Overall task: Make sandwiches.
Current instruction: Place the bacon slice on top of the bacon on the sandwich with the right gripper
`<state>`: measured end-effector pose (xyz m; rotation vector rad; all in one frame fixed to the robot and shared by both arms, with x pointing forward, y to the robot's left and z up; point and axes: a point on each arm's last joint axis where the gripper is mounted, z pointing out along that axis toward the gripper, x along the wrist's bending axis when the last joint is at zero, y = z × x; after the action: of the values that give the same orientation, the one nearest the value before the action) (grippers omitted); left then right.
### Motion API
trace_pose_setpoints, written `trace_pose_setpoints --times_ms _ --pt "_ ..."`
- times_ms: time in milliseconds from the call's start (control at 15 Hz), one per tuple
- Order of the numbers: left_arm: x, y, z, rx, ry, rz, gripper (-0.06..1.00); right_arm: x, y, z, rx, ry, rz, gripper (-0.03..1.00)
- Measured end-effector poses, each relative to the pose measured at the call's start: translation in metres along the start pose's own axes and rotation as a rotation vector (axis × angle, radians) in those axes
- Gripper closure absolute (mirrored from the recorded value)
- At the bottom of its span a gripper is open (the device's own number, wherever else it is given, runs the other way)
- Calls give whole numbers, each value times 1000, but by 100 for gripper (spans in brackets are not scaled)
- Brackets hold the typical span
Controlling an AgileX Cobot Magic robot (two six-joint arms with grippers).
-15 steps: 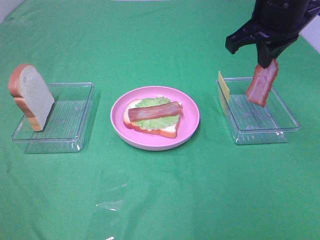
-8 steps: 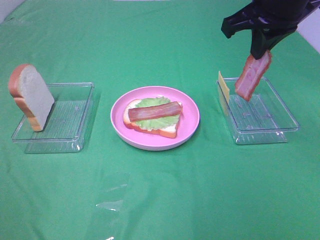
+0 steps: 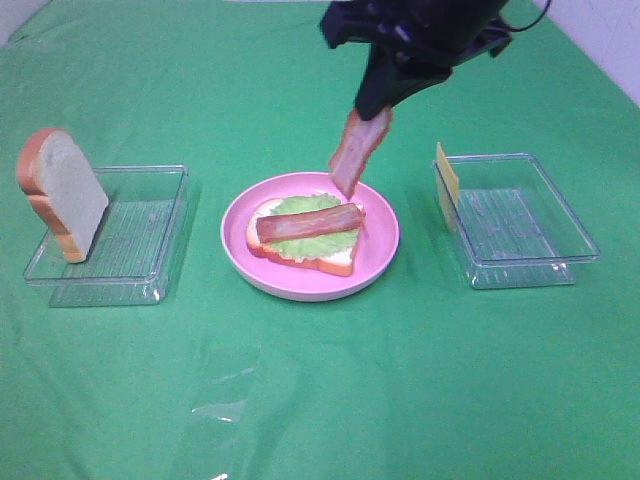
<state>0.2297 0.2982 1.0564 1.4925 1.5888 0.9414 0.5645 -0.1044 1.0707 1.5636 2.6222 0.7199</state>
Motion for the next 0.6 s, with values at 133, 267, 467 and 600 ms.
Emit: trace_pose_setpoints --times_ms 133,267,467,600 --pt "0 0 0 0 0 0 -5 27 6 26 -39 36 -57 95" --pt "0 0 0 0 0 0 -5 43 7 48 -46 69 -68 95" --pt "0 0 0 0 0 0 -5 60 16 76 -30 91 -99 95" --pt "0 0 0 0 0 0 -5 64 26 83 -54 96 -108 95"
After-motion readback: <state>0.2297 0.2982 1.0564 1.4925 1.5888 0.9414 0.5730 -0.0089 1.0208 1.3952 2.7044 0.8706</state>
